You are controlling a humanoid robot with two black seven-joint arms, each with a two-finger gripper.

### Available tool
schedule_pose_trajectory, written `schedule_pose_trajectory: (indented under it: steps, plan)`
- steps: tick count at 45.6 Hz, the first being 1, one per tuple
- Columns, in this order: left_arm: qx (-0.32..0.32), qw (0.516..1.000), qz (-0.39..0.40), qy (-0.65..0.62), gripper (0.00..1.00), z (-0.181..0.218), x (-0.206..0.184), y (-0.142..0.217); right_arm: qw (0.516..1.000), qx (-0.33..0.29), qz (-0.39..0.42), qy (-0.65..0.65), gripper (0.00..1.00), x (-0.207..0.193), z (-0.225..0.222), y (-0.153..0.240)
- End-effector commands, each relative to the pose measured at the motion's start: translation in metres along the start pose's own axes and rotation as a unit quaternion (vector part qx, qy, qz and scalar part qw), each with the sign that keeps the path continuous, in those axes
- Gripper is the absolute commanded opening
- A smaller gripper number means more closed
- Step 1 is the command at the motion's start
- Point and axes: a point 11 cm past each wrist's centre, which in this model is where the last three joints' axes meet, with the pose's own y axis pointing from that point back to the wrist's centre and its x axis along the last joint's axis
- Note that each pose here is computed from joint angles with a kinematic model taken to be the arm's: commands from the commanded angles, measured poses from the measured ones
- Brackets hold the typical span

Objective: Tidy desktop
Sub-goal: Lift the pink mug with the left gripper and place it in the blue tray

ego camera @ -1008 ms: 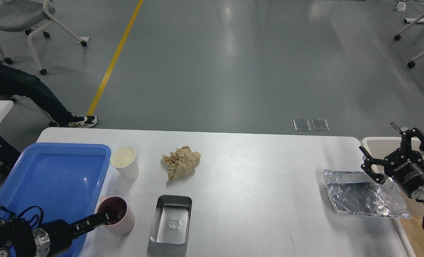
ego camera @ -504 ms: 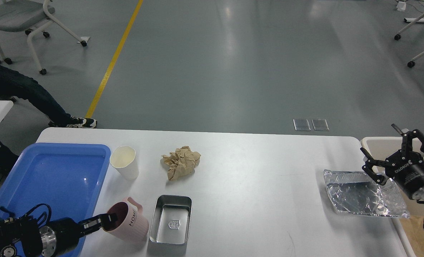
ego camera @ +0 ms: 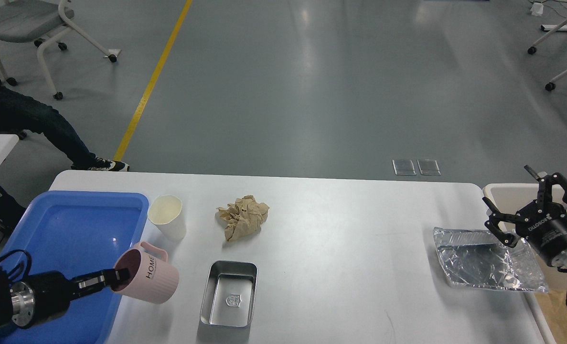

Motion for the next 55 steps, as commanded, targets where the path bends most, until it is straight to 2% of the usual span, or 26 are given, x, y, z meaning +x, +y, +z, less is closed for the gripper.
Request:
schedule_pose_trajectory:
  steps: [1,20,36,44,55]
  plan:
    - [0.001,1.0,0.02,-0.015,0.01,0.012,0.025,0.03,1.0,0.0,-0.005,0.0,1.0,-0.003,0.0,-0.002]
    - [0.089,0.994,0.052,-0.047,0.01,-0.02,0.067,0.113,1.0,-0.002,-0.001,0.0,1.0,-0.001,0.001,0.0]
    - [0.119,0.991,0.051,-0.027,0.03,-0.052,0.061,0.101,1.0,-0.003,-0.002,0.0,1.0,-0.001,0.002,-0.001]
    - [0.127,0.991,0.029,-0.001,0.04,-0.077,0.033,0.076,1.0,-0.004,-0.002,0.0,1.0,-0.002,0.002,0.0]
    - [0.153,0.988,0.018,-0.002,0.05,-0.103,0.009,0.068,1.0,-0.006,-0.002,-0.001,1.0,-0.001,0.004,0.001]
